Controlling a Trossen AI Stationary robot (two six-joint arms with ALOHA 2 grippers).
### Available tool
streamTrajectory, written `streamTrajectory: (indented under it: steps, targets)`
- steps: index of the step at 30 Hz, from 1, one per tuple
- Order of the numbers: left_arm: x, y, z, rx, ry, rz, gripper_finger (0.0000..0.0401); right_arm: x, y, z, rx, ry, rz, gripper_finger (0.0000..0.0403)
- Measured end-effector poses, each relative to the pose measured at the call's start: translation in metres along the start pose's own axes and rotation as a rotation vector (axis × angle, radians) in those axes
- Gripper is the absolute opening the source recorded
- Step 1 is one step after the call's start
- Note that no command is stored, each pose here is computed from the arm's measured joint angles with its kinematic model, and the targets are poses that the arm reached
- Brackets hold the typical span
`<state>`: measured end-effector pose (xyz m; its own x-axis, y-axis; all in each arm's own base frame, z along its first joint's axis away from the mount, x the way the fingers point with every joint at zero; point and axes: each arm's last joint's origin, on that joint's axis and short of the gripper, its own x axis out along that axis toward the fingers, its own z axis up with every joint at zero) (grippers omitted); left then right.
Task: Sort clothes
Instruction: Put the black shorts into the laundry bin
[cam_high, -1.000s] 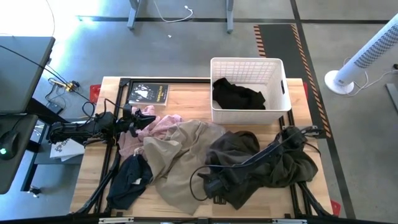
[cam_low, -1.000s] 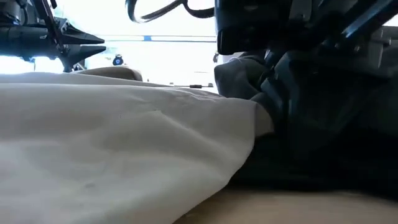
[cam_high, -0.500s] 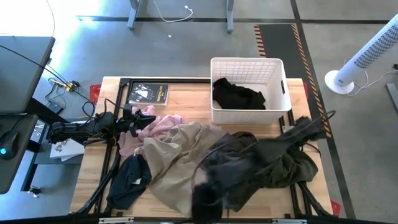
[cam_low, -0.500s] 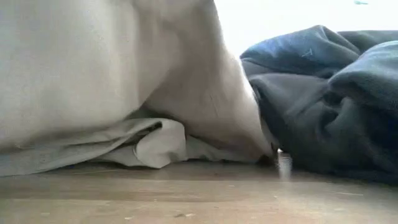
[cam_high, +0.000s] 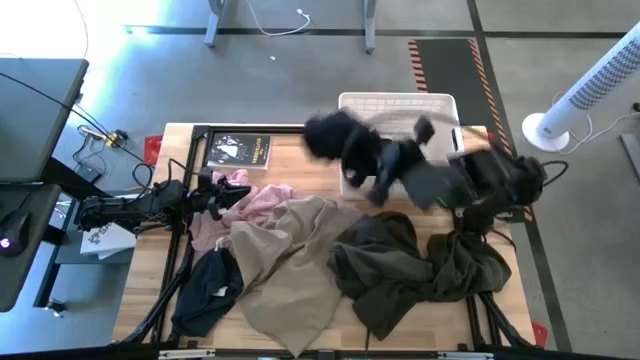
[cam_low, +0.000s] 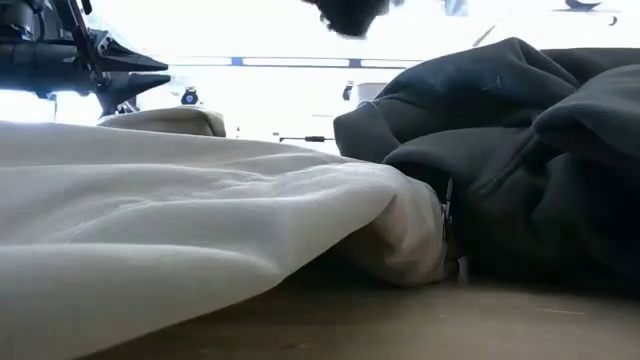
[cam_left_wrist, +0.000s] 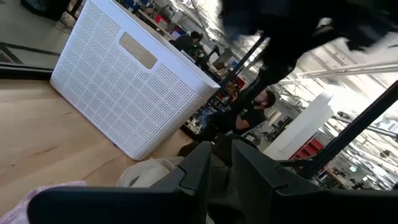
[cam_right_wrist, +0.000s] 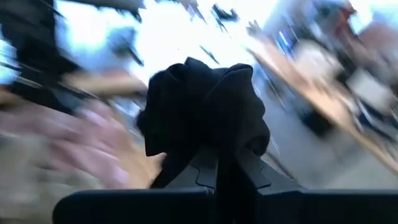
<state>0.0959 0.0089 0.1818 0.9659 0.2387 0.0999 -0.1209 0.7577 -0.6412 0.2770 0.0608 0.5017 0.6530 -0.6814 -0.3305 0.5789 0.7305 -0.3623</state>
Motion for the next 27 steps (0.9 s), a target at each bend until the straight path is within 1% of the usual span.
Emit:
streamTrajectory:
  steps: [4, 5, 6, 7, 8, 10, 13, 18, 21, 24, 26, 27]
  targets:
    - [0.0, 0.0, 0.0, 0.003, -0.007, 0.009, 0.0062, 0.039, -0.047, -0.022, 0.072, 0.243, -0.15, 0.0008]
    - [0.0, 0.0, 0.0, 0.006, -0.007, 0.009, 0.0062, 0.048, -0.055, -0.027, 0.092, 0.301, -0.18, 0.0009]
    - [0.0, 0.0, 0.0, 0.008, -0.007, 0.009, 0.0062, 0.059, -0.061, -0.029, 0.128, 0.33, -0.204, 0.0012]
    - [0.0, 0.0, 0.0, 0.008, -0.007, 0.009, 0.0062, 0.07, -0.065, -0.033, 0.139, 0.364, -0.206, 0.0016]
    - [0.0, 0.0, 0.0, 0.008, -0.007, 0.009, 0.0062, 0.079, -0.067, -0.038, 0.141, 0.407, -0.183, 0.0021]
    - [0.0, 0.0, 0.0, 0.009, -0.008, 0.01, 0.0062, 0.097, -0.069, -0.046, 0.17, 0.459, -0.149, 0.0033]
    - [0.0, 0.0, 0.0, 0.009, -0.01, 0.012, 0.0062, 0.118, -0.074, -0.066, 0.172, 0.594, -0.134, 0.006]
    - [0.0, 0.0, 0.0, 0.009, -0.011, 0.012, 0.0062, 0.143, -0.075, -0.1, 0.12, 0.772, -0.15, 0.0116]
    - [0.0, 0.0, 0.0, 0.003, -0.013, 0.015, 0.0062, 0.152, -0.073, -0.115, 0.088, 0.847, -0.133, 0.0137]
    - [0.0, 0.001, 0.001, 0.009, -0.027, 0.031, 0.0062, 0.152, -0.066, -0.12, 0.054, 0.868, -0.114, 0.0144]
    - [0.0, 0.001, 0.001, 0.017, -0.039, 0.045, 0.0062, 0.145, -0.056, -0.116, 0.035, 0.838, -0.089, 0.0145]
    - [0.0, 0.001, 0.002, 0.022, -0.046, 0.052, 0.0062, 0.141, -0.048, -0.111, 0.032, 0.801, -0.066, 0.0145]
